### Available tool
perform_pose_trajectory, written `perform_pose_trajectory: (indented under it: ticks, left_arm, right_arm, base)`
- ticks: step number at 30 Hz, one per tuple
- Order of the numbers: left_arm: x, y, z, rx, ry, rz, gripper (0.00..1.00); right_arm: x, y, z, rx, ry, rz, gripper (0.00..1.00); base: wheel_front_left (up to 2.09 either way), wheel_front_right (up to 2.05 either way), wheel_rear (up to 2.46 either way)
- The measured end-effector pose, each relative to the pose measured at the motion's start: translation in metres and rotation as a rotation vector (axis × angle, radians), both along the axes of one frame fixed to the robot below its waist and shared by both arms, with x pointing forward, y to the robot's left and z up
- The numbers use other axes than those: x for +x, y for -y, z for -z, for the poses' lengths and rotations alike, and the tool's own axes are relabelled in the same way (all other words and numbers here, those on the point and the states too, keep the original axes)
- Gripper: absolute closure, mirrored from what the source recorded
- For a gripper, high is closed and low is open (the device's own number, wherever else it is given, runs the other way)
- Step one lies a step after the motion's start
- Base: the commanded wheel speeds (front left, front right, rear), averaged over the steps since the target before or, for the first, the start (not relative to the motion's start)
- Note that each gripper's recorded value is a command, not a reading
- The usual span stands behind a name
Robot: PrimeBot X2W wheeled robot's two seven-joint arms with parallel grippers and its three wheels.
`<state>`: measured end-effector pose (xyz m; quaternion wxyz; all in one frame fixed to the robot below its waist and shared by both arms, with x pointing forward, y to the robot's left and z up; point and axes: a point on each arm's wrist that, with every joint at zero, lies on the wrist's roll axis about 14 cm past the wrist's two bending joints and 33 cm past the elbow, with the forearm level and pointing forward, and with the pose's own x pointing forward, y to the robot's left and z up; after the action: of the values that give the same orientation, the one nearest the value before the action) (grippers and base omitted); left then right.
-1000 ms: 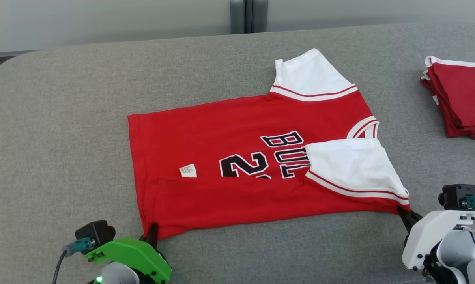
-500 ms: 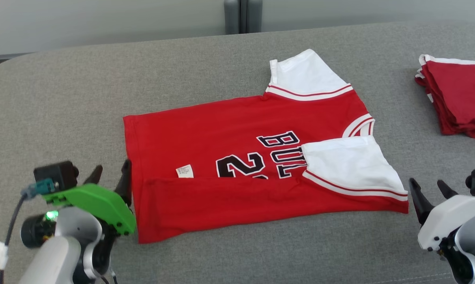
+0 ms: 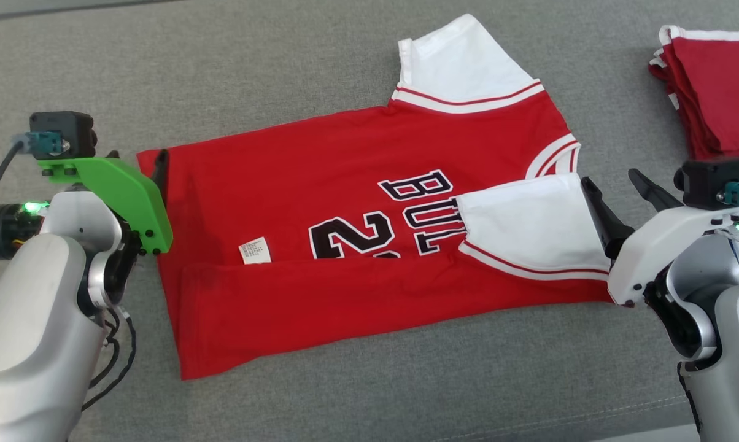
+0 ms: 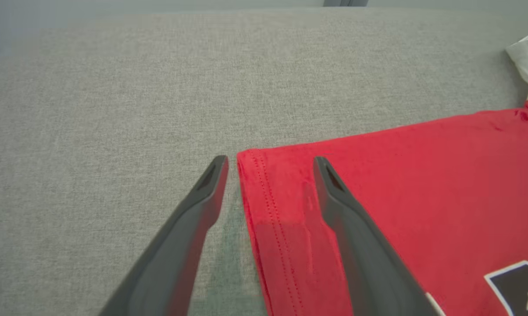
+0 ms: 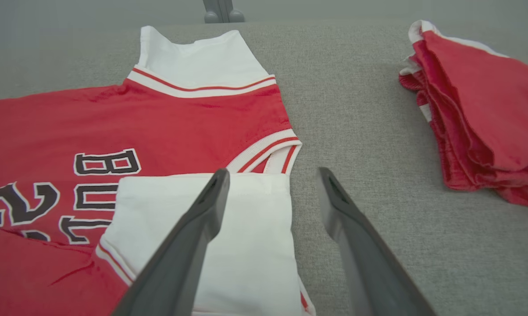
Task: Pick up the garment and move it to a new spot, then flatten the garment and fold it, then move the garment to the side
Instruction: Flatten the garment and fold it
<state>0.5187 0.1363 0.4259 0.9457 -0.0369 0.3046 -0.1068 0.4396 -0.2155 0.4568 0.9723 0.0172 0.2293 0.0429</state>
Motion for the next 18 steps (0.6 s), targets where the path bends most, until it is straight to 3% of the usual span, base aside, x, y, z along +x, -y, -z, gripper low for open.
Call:
perform_pose_trajectory:
  ticks: [14,15,16,17,18]
  left_arm:
    - [0.024,-0.003,0.066,0.055,-0.162,0.019,0.03]
    - [0.024,-0.003,0.066,0.053,-0.164,0.021,0.54]
    - [0.024,-0.003,0.066,0.052,-0.166,0.024,0.69]
    - [0.025,-0.003,0.065,0.05,-0.16,0.028,1.0]
    - [0.025,-0.002,0.065,0.045,-0.152,0.03,1.0]
  right_arm:
    - [0.012,0.01,0.027,-0.041,-0.062,-0.016,0.0]
    - [0.014,0.009,0.025,-0.046,-0.06,-0.023,0.0]
    - [0.016,0.009,0.024,-0.052,-0.057,-0.029,0.0]
    - [0.019,0.009,0.021,-0.06,-0.048,-0.036,0.0]
    - [0.024,0.01,0.017,-0.073,-0.037,-0.042,0.0]
  base:
    - [0.0,0.0,0.0]
    - [0.0,0.0,0.0]
    - [0.0,0.0,0.0]
    - [0.0,0.0,0.0]
    - [0.0,0.0,0.0]
